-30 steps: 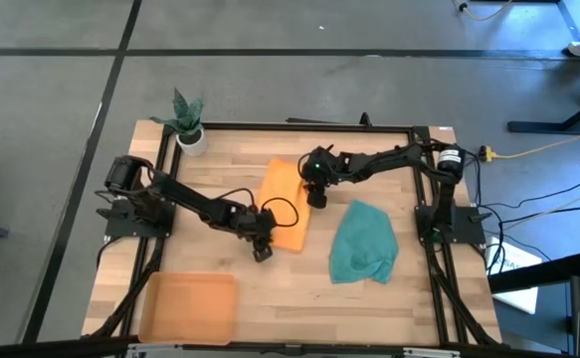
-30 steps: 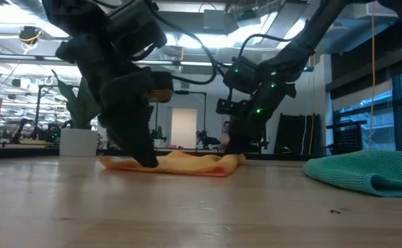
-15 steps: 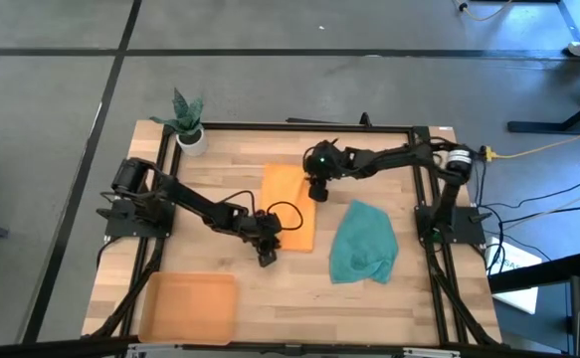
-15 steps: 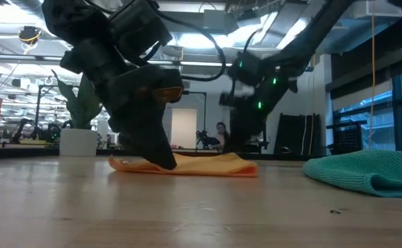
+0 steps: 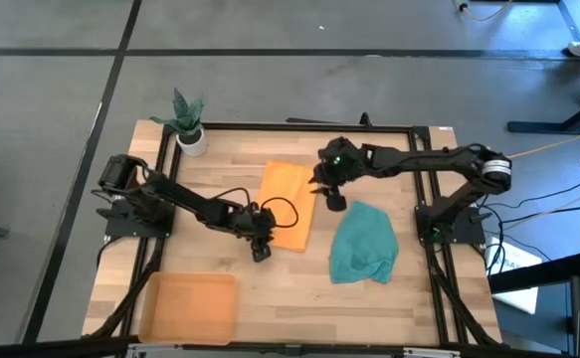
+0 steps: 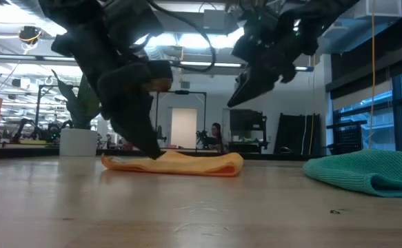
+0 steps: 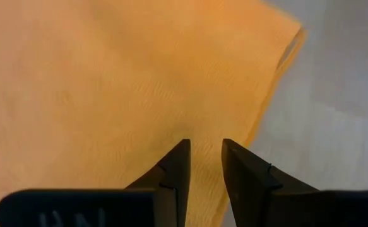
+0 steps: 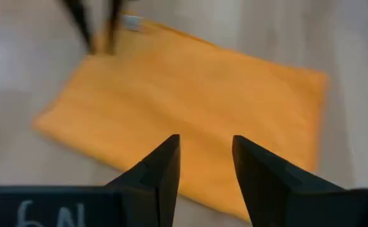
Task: Roll microfiber towels into tight, uniform cylinder then place into a basket
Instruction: Roll the orange microfiber towel
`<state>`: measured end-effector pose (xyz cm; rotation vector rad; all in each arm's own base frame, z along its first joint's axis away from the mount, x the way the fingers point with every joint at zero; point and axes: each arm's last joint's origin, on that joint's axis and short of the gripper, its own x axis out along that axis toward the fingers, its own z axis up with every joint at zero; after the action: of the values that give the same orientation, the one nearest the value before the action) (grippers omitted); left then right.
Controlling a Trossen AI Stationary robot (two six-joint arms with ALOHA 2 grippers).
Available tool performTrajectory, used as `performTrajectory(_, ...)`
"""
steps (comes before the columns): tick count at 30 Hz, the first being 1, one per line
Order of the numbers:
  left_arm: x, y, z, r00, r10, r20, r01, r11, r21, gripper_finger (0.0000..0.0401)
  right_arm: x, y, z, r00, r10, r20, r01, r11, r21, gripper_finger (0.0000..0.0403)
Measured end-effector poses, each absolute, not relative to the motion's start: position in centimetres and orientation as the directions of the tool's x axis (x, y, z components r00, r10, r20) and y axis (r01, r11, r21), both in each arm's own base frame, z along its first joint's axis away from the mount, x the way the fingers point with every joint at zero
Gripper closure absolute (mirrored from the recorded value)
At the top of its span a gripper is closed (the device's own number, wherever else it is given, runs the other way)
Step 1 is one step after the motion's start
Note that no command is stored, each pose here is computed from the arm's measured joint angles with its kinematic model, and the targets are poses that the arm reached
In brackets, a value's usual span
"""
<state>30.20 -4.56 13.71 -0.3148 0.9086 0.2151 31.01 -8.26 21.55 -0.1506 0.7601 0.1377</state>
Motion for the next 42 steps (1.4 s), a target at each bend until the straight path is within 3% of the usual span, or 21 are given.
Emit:
performTrajectory(9,28.2,-3.7,17.1,0.591,0.108,-0.8,-0.327,0.938,-0.116,0.0319,31.7,-3.2,21.0,0.658,0.23,-0.717,-0.451,0.883,-0.131,0.0256)
performTrajectory(14,26.3,-3.2,18.0,0.504,0.179,-0.845,-0.368,0.929,-0.023,0.0319,32.1,-2.2,20.4,0.639,0.257,-0.725,-0.518,0.841,-0.158,0.0256)
performTrajectory(18,25.5,-3.1,17.9,0.443,0.175,-0.879,-0.366,0.931,0.001,0.0319,32.5,-1.9,18.8,0.579,0.337,-0.742,-0.589,0.803,-0.094,0.0256)
performTrajectory(26,25.4,-3.4,17.6,0.415,0.111,-0.903,-0.308,0.951,-0.024,0.0319,33.7,-0.2,15.4,0.502,0.412,-0.76,-0.678,0.734,-0.05,0.0256)
performTrajectory(42,25.1,-3.3,17.5,0.384,0.114,-0.916,-0.246,0.969,0.018,0.0319,35.7,2.8,11.4,0.514,0.414,-0.752,-0.726,0.676,-0.124,0.0256)
